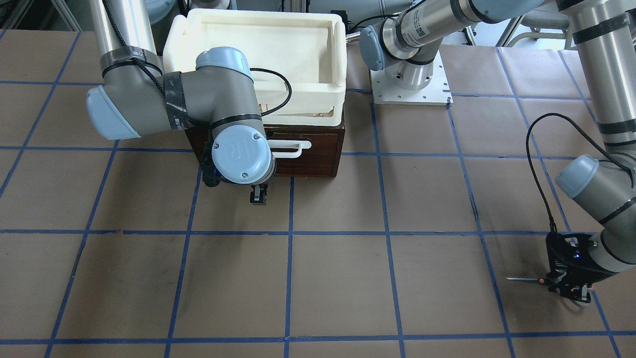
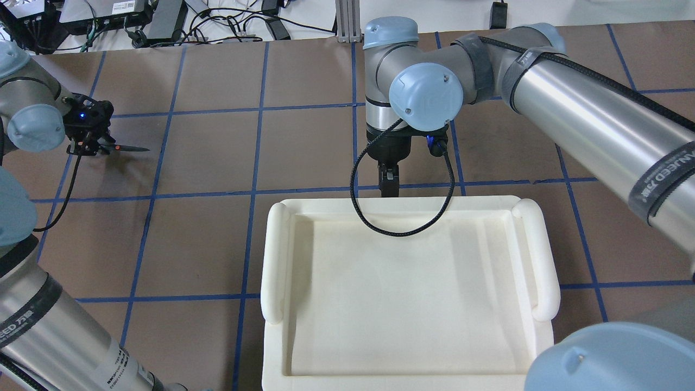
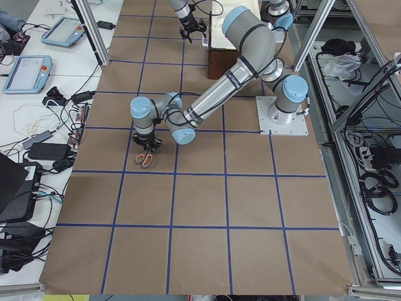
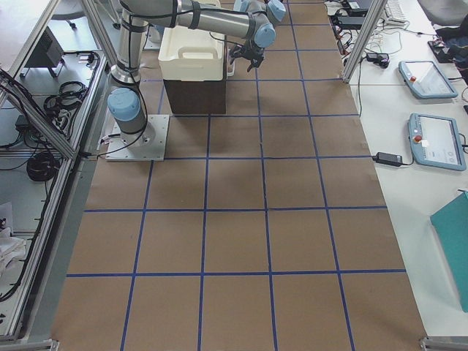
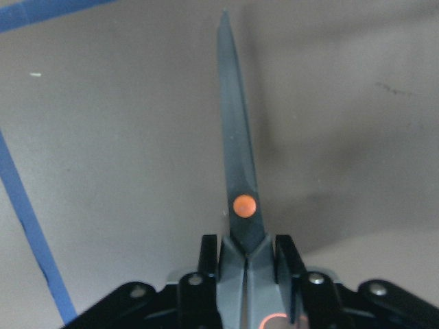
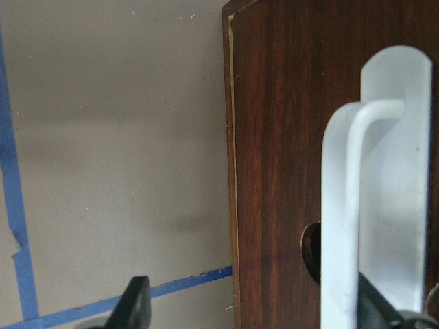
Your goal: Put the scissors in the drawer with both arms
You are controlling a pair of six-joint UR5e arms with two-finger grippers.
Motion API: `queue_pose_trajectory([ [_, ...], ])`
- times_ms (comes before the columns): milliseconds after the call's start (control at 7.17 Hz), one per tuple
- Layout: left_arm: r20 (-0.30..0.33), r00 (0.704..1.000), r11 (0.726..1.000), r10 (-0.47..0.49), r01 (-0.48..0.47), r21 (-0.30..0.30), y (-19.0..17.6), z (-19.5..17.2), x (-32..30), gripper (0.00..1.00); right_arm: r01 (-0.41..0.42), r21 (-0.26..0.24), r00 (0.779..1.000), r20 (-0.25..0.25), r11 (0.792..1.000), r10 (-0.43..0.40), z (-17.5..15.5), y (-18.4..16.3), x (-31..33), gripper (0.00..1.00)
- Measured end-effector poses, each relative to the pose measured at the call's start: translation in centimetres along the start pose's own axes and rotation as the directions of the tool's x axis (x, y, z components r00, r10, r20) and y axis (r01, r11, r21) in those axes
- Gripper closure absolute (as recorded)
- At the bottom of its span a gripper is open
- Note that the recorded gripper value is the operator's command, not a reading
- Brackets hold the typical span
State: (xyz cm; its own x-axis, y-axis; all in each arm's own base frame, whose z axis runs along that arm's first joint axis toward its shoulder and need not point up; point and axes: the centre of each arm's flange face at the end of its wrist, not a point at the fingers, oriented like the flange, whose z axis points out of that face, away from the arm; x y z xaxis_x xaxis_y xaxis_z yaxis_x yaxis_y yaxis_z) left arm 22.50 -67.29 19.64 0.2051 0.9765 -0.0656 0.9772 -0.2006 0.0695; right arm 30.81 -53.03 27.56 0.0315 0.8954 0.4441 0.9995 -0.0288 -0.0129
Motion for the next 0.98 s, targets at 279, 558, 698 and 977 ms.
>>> queue_pose_trajectory([
  [279, 0.014, 1.000, 1.000, -0.024, 0.024, -0.013, -1.2, -2.0, -0.4, 1.00, 0.002, -0.001, 1.000, 0.002, 1.000, -0.002, 0.0, 0.0, -0.1, 0.00],
  [558, 0.007, 0.999, 0.999, -0.044, 0.044, -0.009, -3.3, -3.8, -0.9, 1.00, 0.004, -0.001, 1.000, 0.003, 1.000, -0.004, 0.1, 0.1, -0.1, 0.00],
  [698, 0.000, 0.999, 0.999, -0.049, 0.049, -0.003, -3.9, -4.0, -0.8, 1.00, 0.004, -0.003, 1.000, 0.002, 1.000, -0.004, 0.2, 0.1, -0.1, 0.00],
  [977, 0.000, 0.998, 0.998, -0.056, 0.056, 0.003, -4.8, -4.5, -0.5, 1.00, 0.002, -0.012, 1.000, -0.004, 1.000, -0.002, 0.3, 0.2, -0.1, 0.00],
])
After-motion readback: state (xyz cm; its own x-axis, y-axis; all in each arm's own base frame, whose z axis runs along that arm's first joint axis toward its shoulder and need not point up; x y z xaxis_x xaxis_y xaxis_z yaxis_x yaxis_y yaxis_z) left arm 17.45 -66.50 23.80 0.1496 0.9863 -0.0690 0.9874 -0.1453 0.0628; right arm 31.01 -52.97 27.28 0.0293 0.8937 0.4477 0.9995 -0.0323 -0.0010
